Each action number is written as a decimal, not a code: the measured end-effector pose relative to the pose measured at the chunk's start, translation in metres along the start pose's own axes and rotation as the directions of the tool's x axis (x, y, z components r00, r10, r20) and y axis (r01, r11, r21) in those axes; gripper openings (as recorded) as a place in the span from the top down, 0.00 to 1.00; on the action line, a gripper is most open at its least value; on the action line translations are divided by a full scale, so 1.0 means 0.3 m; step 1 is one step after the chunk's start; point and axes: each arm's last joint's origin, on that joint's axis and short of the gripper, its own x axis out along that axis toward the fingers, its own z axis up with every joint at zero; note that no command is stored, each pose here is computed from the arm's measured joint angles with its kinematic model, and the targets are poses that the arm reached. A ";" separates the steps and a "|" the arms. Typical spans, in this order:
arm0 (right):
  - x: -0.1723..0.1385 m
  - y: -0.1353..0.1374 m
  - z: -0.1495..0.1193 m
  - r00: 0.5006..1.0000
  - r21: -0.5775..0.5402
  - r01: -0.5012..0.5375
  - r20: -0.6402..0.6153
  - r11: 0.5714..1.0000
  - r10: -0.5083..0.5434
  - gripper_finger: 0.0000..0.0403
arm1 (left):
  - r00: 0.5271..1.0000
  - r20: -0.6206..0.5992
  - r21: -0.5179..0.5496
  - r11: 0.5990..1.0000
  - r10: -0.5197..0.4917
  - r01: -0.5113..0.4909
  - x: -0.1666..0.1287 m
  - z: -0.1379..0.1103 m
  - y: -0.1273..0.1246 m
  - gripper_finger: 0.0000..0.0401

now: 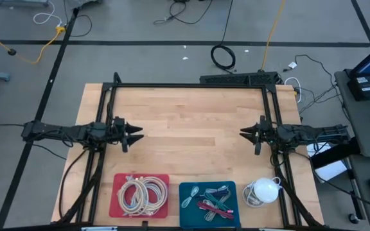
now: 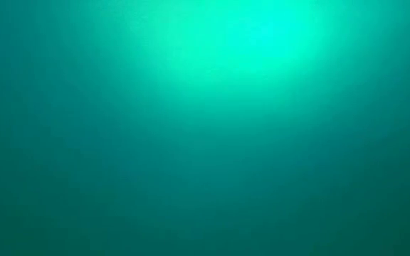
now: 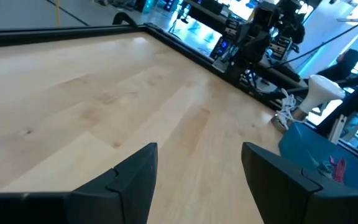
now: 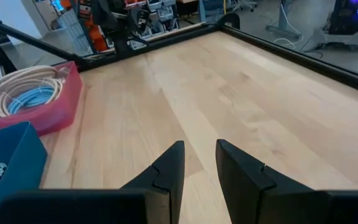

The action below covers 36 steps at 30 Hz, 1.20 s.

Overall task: Pick & Place USB Port
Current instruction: Return to Home Position

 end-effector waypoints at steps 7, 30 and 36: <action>0.001 0.002 0.004 1.000 0.028 -0.003 0.009 1.000 0.003 0.79 | 0.998 0.001 -0.082 0.995 -0.059 0.059 0.000 0.005 -0.008 0.41; 0.000 0.001 0.003 1.000 0.029 0.000 0.005 1.000 0.000 0.79 | 0.999 0.006 -0.090 0.994 -0.053 0.054 0.000 0.005 -0.008 0.41; 0.000 0.001 0.003 1.000 0.029 0.000 0.005 1.000 0.000 0.79 | 0.999 0.006 -0.092 0.994 -0.053 0.054 0.000 0.005 -0.008 0.41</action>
